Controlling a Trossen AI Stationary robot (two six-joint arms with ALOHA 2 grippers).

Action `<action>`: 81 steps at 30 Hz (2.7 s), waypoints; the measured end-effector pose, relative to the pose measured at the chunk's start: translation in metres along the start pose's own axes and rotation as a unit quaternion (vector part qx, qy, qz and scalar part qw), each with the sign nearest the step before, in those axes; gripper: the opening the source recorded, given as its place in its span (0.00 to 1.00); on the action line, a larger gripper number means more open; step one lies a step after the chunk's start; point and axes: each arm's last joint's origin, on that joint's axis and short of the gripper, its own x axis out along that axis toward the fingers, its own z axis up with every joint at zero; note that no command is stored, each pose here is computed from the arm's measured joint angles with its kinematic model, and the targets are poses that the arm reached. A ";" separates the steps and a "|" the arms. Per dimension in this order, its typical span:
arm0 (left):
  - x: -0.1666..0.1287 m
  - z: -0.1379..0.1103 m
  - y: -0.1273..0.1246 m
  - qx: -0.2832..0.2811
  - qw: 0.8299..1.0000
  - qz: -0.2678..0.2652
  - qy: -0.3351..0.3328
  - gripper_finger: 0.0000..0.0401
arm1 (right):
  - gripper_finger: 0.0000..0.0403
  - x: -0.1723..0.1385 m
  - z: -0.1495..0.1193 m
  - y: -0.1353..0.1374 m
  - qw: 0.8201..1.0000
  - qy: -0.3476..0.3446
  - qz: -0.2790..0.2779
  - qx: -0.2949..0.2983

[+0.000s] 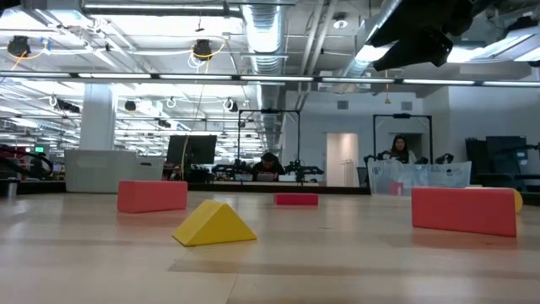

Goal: Sort & place blocks by color
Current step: Put the top orange block into the white bin, then put the top red block into the transparent bin

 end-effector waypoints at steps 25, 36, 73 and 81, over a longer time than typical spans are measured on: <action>-0.050 0.004 -0.036 0.004 0.998 -0.058 0.030 0.54 | 0.72 0.002 0.003 -0.002 1.000 -0.005 -0.001 0.009; -0.119 0.035 -0.061 0.174 0.902 -0.037 -0.393 0.54 | 0.72 0.009 0.008 -0.011 1.000 -0.007 -0.021 0.008; -0.062 0.166 -0.036 0.301 0.705 -0.240 -0.596 0.54 | 0.72 0.154 0.022 -0.083 0.978 0.147 0.046 -0.142; -0.056 0.164 -0.032 0.298 0.708 -0.242 -0.594 0.54 | 0.72 0.189 0.015 -0.077 0.965 0.175 0.054 -0.188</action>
